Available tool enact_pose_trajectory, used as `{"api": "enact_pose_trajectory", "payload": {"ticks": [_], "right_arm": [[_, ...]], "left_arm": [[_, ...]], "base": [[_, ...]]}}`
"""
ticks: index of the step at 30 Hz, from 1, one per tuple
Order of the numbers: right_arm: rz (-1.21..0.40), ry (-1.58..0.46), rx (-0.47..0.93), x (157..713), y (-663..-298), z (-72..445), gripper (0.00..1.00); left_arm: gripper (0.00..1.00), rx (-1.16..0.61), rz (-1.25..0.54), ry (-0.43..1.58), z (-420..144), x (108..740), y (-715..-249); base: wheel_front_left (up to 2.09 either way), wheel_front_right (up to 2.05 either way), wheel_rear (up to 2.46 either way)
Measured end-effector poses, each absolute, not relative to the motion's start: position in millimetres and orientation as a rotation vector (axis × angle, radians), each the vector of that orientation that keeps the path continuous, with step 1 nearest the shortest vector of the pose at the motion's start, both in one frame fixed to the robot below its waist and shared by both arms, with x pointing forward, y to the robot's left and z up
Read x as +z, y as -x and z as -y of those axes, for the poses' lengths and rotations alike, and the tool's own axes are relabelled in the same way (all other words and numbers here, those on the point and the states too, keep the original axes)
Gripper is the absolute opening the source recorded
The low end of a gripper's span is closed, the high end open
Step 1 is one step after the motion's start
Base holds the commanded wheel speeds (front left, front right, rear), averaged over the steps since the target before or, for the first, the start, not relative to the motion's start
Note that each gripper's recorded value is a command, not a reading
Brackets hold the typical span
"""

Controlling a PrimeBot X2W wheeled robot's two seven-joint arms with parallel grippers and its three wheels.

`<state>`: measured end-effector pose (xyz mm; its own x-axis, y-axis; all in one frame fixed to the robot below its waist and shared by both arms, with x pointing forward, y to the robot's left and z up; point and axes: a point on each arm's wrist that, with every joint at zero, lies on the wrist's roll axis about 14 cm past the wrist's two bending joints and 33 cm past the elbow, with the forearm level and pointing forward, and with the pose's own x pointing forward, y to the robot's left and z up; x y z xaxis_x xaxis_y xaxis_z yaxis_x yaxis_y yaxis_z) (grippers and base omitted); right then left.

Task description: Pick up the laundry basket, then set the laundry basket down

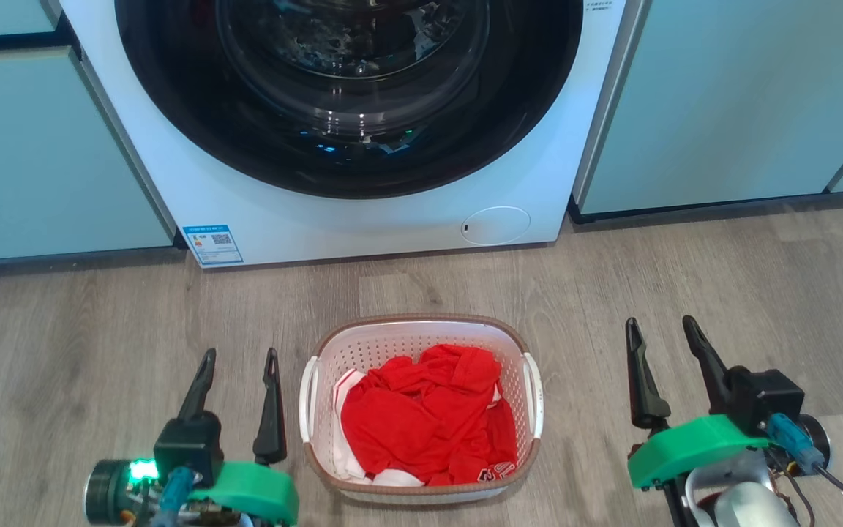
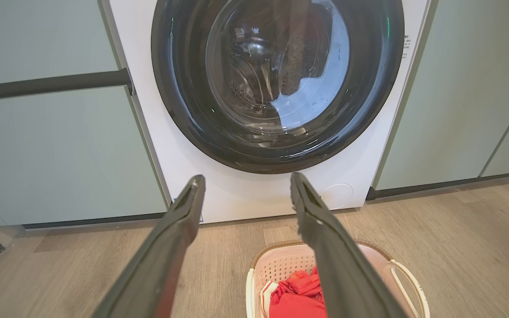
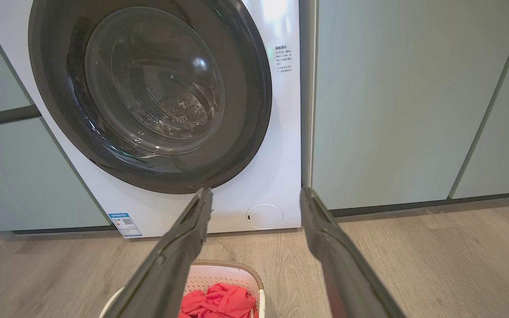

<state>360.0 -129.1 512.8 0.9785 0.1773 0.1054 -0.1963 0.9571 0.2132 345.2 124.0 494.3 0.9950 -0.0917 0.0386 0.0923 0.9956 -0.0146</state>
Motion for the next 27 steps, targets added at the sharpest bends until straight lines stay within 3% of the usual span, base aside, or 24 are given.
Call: {"api": "enact_pose_trajectory", "payload": {"ticks": [27], "right_arm": [[0.082, -0.220, 0.183, 511.2, -360.1, 131.2, 1.00]], "left_arm": [[1.00, -0.096, 0.018, 0.012, -124.1, 487.9, -342.0]], "base": [[0.00, 0.00, 0.00]]}}
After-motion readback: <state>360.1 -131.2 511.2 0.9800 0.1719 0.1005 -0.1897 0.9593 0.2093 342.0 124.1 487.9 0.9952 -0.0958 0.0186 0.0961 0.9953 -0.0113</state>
